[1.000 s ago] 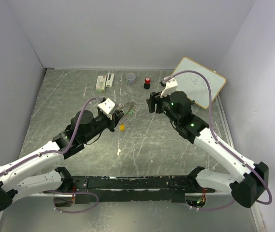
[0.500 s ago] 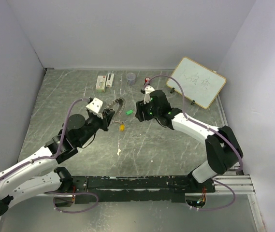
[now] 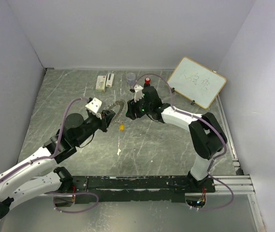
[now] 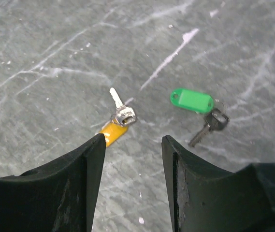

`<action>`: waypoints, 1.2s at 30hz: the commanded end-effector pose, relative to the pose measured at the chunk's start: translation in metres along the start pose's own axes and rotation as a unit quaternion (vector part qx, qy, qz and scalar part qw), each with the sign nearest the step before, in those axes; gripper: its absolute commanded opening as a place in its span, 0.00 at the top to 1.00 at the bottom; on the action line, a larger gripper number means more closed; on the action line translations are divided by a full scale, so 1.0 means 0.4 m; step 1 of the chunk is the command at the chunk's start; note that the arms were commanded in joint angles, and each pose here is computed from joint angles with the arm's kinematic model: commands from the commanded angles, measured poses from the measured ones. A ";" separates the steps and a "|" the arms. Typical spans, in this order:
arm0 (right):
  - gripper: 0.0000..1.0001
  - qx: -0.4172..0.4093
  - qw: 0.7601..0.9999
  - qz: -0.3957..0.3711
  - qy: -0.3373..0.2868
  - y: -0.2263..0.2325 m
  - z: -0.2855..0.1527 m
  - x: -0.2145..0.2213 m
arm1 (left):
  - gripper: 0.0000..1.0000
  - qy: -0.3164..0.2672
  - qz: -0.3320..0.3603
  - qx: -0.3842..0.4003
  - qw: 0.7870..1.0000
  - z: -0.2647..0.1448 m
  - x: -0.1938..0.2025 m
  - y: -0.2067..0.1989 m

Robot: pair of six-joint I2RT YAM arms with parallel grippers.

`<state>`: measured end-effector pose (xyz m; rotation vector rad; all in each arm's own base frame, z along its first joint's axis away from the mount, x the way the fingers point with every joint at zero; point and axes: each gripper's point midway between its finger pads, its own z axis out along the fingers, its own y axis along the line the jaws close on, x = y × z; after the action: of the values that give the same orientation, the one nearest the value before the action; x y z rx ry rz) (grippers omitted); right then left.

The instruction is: Put the keys on the keyring

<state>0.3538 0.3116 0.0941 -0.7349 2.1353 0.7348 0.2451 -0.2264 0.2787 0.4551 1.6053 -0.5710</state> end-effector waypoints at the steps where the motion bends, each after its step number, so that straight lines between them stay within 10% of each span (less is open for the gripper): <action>1: 0.49 -0.061 0.996 -0.057 -0.008 0.046 0.024 -0.024 | 0.93 -0.019 -0.013 0.040 0.999 -0.011 -0.051 -0.035; 36: 0.48 -0.039 0.978 -0.181 0.098 0.042 0.182 0.129 | 0.93 -0.062 -0.025 0.003 0.998 -0.097 -0.148 0.005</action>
<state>0.3463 0.3611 0.0238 -1.2164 2.0673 0.6052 0.2222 -0.2059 0.3114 0.4256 1.5661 -0.6181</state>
